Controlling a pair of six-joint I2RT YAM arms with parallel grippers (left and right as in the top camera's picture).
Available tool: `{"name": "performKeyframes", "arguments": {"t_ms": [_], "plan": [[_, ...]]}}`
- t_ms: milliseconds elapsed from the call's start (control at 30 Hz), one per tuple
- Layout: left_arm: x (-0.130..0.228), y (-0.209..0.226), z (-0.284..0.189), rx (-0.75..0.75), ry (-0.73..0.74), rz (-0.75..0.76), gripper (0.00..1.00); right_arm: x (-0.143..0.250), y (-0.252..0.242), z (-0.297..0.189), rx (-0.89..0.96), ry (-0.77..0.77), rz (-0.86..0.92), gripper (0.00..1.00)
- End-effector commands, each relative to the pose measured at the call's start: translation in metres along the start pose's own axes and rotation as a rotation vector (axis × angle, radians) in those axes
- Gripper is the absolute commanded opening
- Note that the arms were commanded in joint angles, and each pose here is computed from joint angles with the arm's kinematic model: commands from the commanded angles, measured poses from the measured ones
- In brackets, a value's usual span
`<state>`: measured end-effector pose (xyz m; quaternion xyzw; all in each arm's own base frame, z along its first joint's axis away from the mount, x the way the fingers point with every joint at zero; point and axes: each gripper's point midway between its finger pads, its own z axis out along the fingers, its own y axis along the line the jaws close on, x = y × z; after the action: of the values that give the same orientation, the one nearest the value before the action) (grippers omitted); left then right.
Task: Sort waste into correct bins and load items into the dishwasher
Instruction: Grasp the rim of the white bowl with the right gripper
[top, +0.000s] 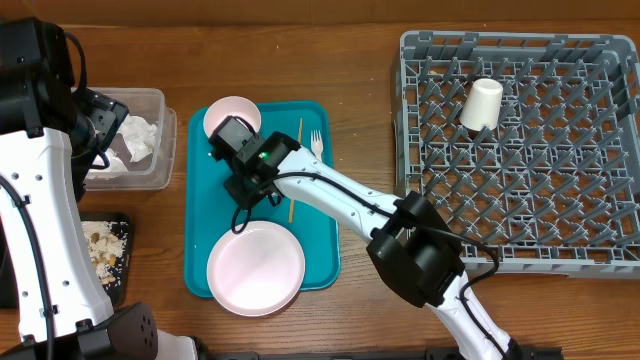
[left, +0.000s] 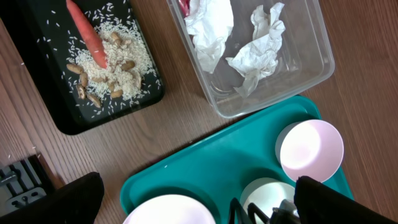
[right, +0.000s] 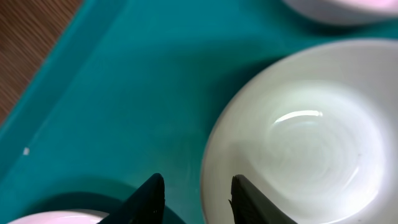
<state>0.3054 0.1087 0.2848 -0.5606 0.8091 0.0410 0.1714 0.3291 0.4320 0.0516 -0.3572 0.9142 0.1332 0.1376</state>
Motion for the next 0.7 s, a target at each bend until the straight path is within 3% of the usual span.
{"name": "performKeyframes", "arguments": {"t_ms": [0, 300, 467, 667], "plan": [[-0.003, -0.001, 0.001, -0.001, -0.005, -0.025, 1.00, 0.013, -0.006, 0.013, 0.018, 0.031, -0.002, 0.36], [-0.003, -0.001, 0.001, -0.001, -0.005, -0.025, 1.00, 0.002, -0.009, 0.008, 0.046, -0.009, 0.042, 0.22], [-0.002, -0.001, 0.001, -0.001, -0.004, -0.025, 1.00, -0.011, -0.006, -0.008, 0.041, -0.031, 0.067, 0.04], [-0.003, -0.001, 0.000, -0.001, -0.005, -0.025, 1.00, -0.016, -0.007, -0.023, 0.039, -0.050, 0.071, 0.04]]}}
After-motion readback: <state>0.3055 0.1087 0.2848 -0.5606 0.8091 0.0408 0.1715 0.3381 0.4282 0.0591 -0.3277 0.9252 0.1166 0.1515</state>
